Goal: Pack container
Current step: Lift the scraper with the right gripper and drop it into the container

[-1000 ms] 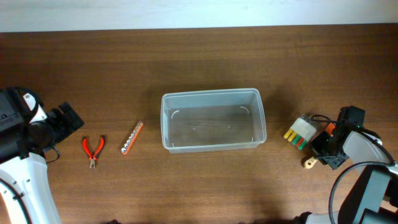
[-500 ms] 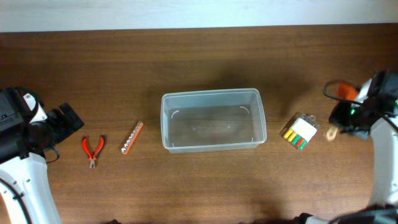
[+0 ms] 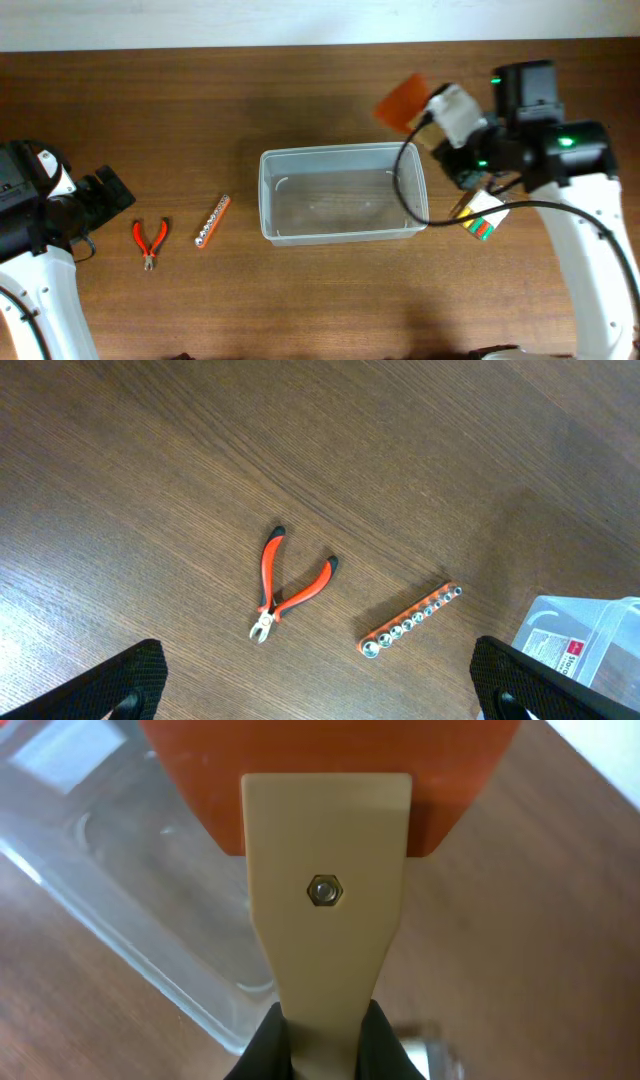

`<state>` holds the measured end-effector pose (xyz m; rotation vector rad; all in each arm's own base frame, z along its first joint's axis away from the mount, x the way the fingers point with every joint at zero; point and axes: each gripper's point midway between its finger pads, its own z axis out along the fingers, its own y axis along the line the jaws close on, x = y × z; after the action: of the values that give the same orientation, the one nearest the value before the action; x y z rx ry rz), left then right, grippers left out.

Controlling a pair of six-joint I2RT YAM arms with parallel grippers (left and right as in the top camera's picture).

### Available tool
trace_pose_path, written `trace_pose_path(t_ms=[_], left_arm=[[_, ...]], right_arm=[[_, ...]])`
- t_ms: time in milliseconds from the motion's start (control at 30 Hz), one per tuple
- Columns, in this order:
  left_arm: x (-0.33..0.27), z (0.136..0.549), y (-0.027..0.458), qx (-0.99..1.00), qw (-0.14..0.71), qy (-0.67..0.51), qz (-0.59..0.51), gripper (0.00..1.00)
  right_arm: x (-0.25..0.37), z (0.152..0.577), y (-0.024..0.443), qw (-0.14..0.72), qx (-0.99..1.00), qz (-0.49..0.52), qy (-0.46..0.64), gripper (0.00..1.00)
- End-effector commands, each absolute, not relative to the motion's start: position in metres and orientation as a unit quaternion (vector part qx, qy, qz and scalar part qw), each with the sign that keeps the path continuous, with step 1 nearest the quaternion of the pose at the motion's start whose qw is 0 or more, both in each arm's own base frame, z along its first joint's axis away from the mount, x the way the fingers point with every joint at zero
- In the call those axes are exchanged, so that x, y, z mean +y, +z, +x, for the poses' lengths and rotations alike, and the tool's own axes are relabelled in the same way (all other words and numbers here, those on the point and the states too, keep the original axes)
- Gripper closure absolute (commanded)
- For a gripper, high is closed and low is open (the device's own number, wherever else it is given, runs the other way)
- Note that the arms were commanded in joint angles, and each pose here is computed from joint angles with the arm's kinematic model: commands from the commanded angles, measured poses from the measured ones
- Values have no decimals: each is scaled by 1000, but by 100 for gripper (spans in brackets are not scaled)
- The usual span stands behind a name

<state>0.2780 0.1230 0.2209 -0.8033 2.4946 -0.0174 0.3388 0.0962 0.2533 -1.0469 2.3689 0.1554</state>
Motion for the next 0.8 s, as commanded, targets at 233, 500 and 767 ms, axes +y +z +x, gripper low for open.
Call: trace_pose_path(t_ms=[233,500,767], left_arm=[[124,277,223,921,261,-1,-290,1],[124,277,223,920,262,-1,-290,1],[123,277,223,921,261,-2,-290,1]], right_arm=[[180,342,161,148,829,-531,98,96],[196,335,84,47,814,-567,117,96],[194,337,43,3,819,-561,121,93]])
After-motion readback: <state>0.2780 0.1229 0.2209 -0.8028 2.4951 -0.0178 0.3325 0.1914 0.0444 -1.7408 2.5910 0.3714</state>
